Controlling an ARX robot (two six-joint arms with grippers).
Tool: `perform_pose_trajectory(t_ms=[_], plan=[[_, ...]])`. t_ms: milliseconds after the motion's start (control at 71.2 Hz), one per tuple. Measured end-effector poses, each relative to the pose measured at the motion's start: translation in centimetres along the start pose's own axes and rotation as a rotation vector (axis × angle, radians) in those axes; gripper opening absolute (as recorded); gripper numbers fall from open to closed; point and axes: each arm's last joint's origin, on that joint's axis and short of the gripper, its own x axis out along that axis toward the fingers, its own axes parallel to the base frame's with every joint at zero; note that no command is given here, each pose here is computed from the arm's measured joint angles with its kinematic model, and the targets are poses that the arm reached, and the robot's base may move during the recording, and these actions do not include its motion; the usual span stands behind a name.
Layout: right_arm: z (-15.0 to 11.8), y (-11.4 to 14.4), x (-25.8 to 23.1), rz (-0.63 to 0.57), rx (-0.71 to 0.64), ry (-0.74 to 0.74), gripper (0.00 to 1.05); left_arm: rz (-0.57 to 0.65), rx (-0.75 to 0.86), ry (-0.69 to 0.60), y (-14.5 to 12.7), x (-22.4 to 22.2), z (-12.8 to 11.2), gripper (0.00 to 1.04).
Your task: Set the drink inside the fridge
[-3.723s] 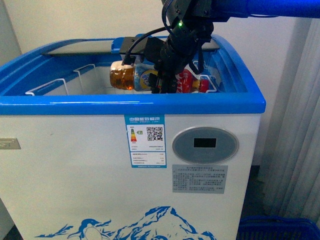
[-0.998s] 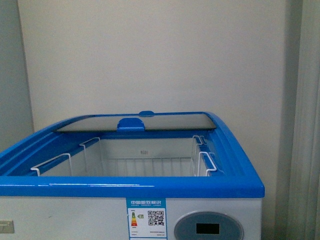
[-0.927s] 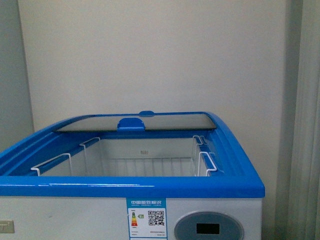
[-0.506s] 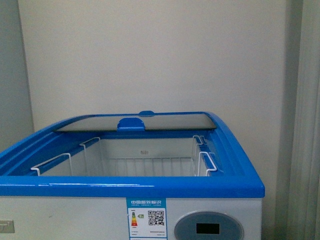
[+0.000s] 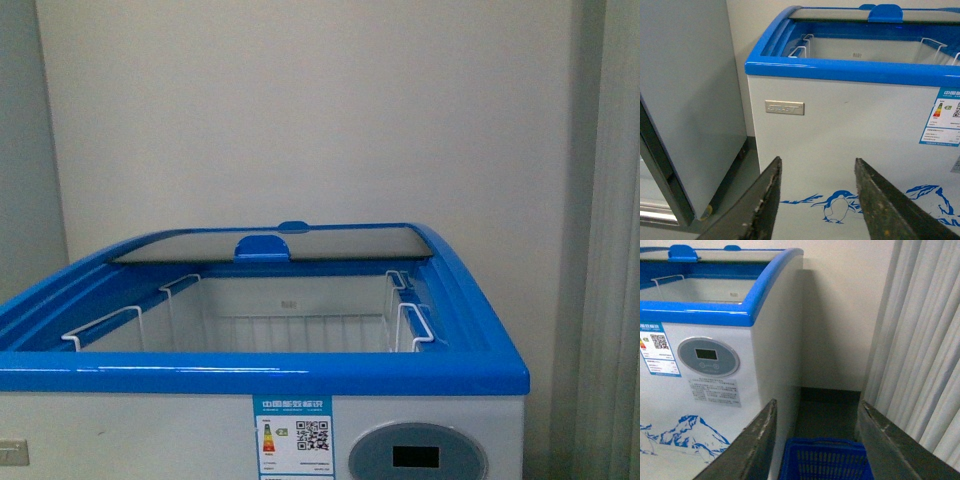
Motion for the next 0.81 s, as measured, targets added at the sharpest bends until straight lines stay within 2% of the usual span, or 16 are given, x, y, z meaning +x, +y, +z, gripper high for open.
perform_pose_trajectory(t_ms=[70,141,211,267,815], plan=[[0.01,0.00,0.00,0.000,0.000,0.000,0.71,0.000,0.000,0.000,0.00,0.00,0.00,0.63],[0.00,0.00,0.00,0.000,0.000,0.000,0.86,0.000,0.000,0.000,0.00,0.00,0.00,0.79],[0.00,0.00,0.00,0.000,0.000,0.000,0.97,0.000,0.000,0.000,0.00,0.00,0.00,0.89],[0.00,0.00,0.00,0.000,0.001,0.000,0.97,0.000,0.000,0.000,0.00,0.00,0.00,0.98],[0.00,0.00,0.00,0.000,0.001,0.000,0.97,0.000,0.000,0.000,0.00,0.00,0.00,0.97]])
